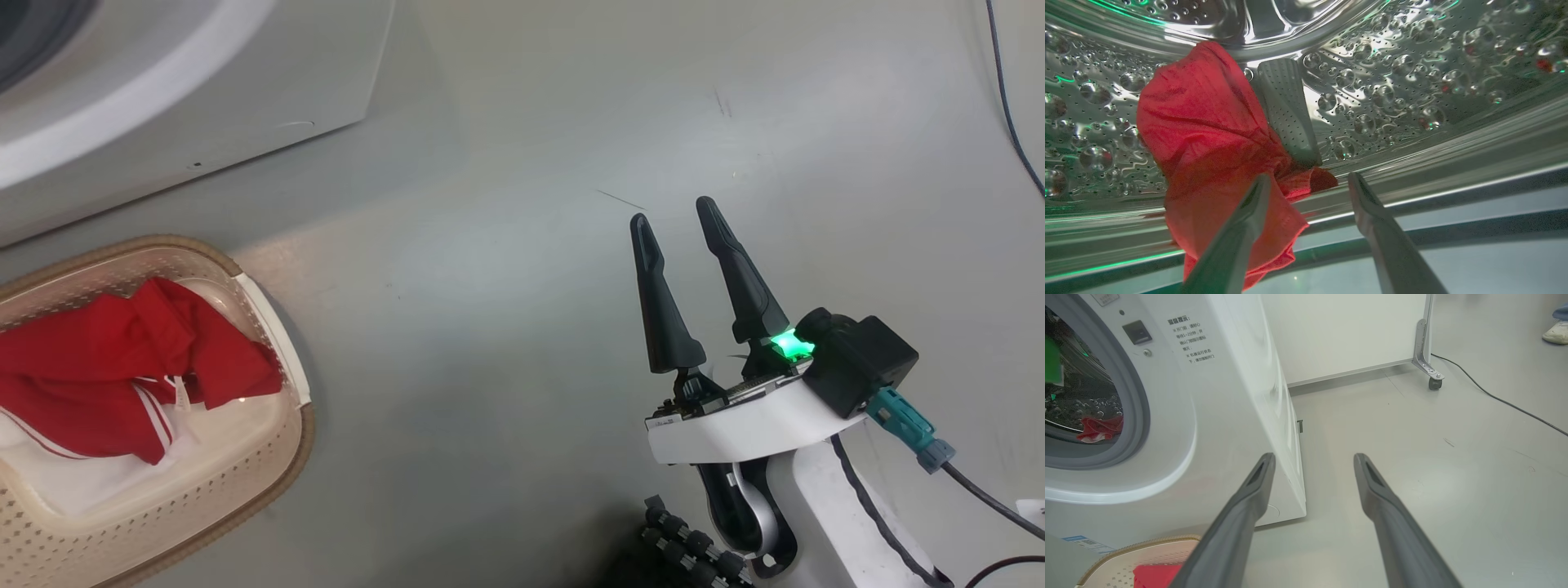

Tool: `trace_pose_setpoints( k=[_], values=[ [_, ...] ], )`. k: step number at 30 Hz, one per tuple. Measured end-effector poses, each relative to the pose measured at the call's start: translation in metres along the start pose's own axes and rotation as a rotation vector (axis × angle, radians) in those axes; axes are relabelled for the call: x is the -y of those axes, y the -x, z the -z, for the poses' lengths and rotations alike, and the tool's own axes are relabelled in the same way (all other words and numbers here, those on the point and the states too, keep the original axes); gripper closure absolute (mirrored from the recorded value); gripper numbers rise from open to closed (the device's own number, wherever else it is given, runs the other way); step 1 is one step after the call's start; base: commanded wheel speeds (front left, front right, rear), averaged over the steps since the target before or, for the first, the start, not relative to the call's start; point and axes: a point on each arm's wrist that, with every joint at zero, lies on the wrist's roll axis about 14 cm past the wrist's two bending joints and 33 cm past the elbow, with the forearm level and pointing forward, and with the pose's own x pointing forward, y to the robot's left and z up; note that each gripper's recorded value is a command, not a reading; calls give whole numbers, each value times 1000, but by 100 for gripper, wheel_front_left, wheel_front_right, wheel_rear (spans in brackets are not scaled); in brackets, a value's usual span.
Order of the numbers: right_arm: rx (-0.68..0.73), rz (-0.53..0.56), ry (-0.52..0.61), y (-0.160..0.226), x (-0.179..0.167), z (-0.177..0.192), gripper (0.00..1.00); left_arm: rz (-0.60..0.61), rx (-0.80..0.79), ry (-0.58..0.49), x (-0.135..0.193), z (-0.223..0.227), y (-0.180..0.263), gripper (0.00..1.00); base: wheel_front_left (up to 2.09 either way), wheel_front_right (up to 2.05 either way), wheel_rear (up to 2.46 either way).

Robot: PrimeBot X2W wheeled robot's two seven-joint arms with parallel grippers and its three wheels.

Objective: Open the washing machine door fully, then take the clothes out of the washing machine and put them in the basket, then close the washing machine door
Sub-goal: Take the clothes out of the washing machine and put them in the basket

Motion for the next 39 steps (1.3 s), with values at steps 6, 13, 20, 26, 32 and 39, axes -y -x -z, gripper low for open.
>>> trace_pose_setpoints(
  k=[6,13,20,26,32,39],
  values=[
    [-17,25,-4,-6,7,6,0,-49,-81,22,-22,12,-18,0,0,0,0],
    [-25,45,3,-11,14,8,0,-87,-148,11,-34,22,-33,0,0,0,0],
    [-32,63,-1,-13,20,11,0,-144,-227,16,-51,35,-41,0,0,0,0],
    [-26,73,3,-17,24,8,0,-149,-287,48,-52,48,-48,8,0,0,0],
    [-27,83,2,-17,26,8,0,-149,-312,72,-51,48,-48,71,0,0,0],
    [-17,78,7,-19,26,5,0,-147,-323,68,-48,47,-49,100,0,0,0]
  ],
)
